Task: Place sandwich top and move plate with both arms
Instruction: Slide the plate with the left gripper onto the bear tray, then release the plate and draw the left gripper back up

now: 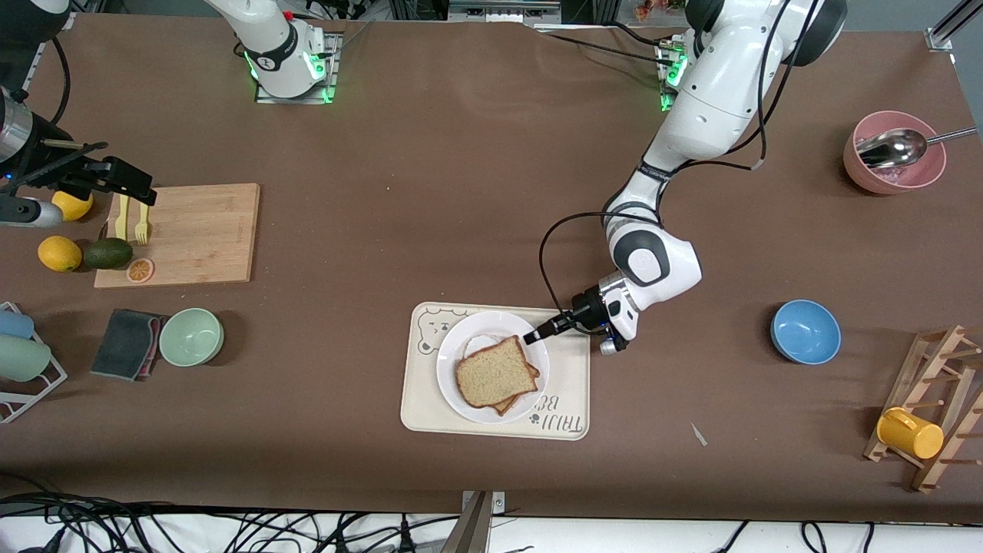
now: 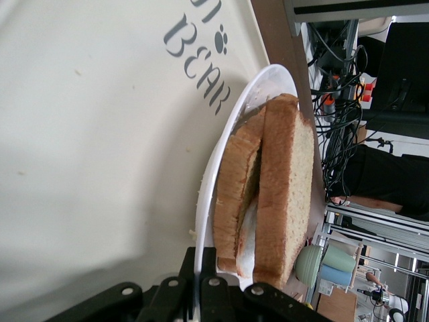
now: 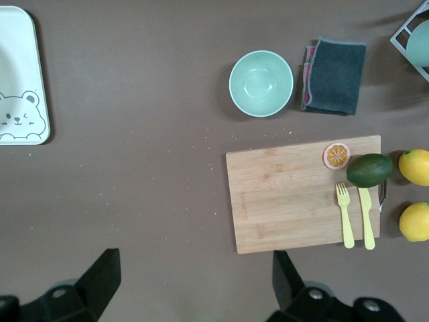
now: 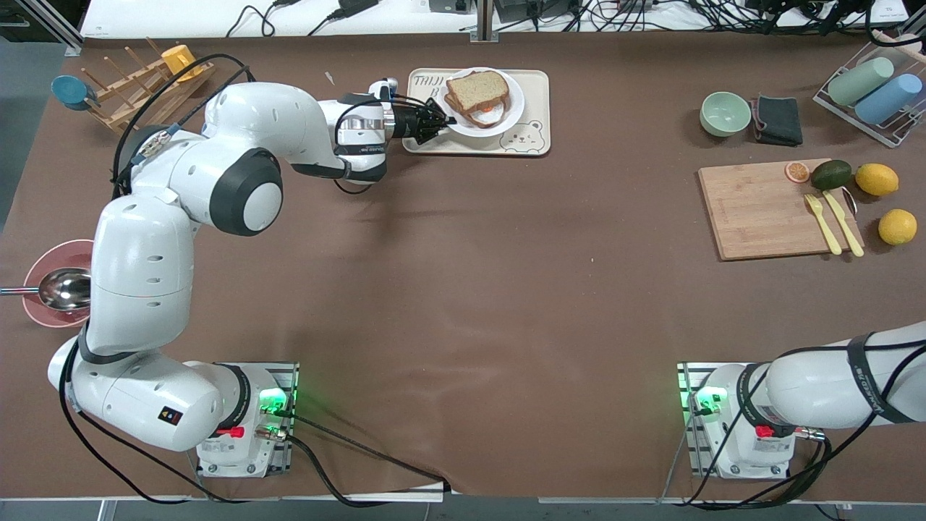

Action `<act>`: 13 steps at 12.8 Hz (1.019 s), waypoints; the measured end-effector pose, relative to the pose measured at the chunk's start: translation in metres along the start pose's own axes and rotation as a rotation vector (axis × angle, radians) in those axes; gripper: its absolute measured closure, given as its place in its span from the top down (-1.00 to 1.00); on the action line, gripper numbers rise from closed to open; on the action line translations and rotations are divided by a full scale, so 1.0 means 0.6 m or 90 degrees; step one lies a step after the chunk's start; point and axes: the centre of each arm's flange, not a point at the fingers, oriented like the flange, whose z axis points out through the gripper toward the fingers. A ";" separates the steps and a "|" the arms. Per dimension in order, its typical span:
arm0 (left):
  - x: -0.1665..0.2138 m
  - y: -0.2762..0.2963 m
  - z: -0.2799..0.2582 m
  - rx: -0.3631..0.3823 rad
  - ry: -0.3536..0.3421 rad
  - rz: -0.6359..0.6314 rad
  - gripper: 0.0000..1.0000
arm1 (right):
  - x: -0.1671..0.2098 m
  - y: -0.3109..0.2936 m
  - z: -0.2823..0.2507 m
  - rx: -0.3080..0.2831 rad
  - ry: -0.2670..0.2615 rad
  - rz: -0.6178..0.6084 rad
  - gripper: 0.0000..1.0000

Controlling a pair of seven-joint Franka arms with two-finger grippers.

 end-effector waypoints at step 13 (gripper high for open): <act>0.017 0.023 -0.038 0.015 0.004 0.028 0.02 | 0.000 0.000 0.000 0.000 -0.001 0.000 1.00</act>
